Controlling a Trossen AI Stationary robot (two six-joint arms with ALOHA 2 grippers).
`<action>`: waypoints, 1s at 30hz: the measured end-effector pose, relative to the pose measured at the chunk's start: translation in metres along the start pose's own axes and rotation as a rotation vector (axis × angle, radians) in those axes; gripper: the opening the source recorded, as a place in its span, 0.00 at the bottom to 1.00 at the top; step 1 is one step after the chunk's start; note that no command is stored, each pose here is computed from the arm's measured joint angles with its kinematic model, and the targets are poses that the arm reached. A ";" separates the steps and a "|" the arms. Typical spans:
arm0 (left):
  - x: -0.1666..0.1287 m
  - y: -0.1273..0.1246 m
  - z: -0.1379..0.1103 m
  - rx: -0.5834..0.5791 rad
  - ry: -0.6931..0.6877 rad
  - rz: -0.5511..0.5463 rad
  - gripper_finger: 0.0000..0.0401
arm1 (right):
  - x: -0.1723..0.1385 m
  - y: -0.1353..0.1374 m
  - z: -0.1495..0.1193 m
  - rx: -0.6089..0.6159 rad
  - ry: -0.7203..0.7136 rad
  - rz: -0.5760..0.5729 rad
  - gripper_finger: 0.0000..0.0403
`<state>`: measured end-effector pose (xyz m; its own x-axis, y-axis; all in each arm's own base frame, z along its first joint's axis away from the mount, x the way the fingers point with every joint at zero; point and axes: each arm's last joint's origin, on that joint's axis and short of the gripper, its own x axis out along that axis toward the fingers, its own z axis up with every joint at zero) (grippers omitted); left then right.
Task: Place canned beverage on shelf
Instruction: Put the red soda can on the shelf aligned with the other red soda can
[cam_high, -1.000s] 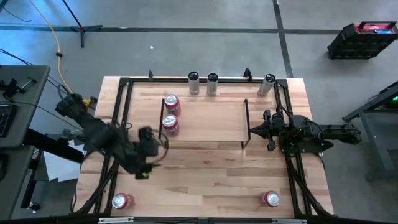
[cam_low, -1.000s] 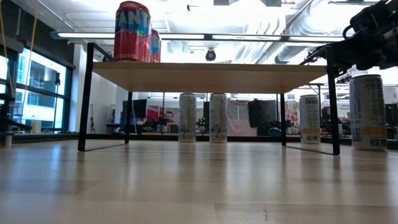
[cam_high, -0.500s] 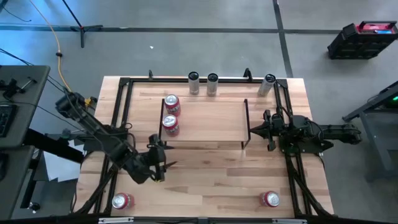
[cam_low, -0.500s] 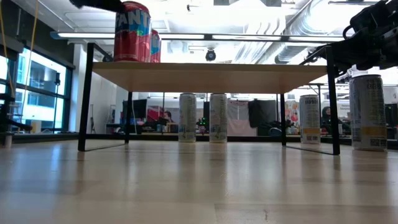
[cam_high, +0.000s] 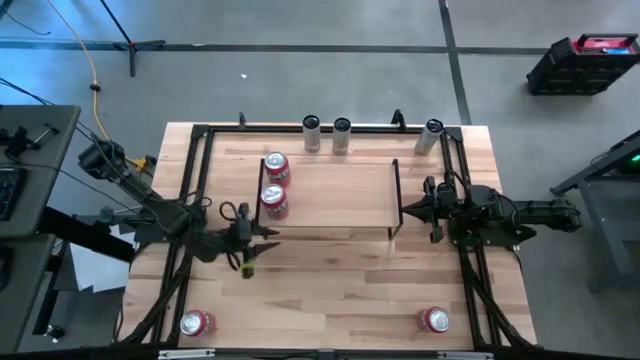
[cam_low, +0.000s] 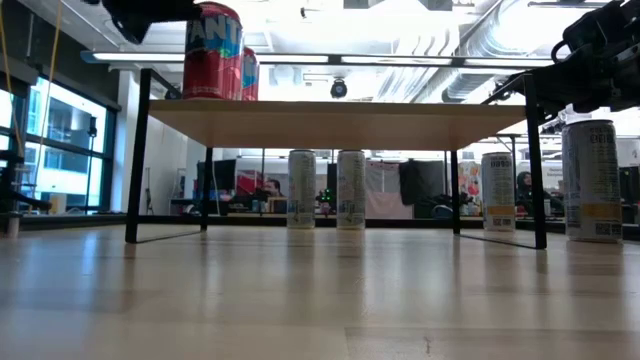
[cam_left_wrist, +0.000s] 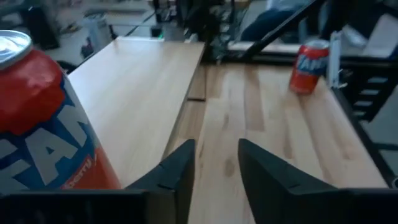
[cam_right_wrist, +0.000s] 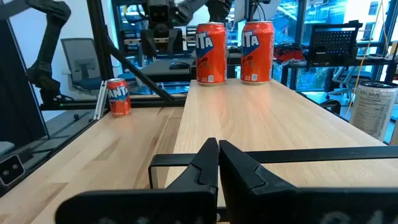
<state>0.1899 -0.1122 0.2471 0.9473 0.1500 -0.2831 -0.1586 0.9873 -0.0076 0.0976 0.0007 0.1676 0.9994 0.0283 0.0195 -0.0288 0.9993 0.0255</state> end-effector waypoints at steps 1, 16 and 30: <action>0.000 0.003 -0.004 -0.003 -0.015 -0.014 0.23 | 0.000 0.000 0.000 0.000 0.000 0.000 0.00; 0.014 0.039 -0.029 -0.027 -0.119 0.014 0.00 | 0.000 0.000 0.000 0.000 0.000 0.000 0.00; 0.023 0.056 -0.025 -0.064 -0.127 0.104 0.00 | 0.000 0.000 0.000 0.000 0.000 0.000 0.00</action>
<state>0.1953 -0.0544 0.2159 0.9518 0.2602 -0.1622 -0.2709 0.9614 -0.0473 0.0976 0.0007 0.1676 0.9994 0.0286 0.0194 -0.0291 0.9993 0.0253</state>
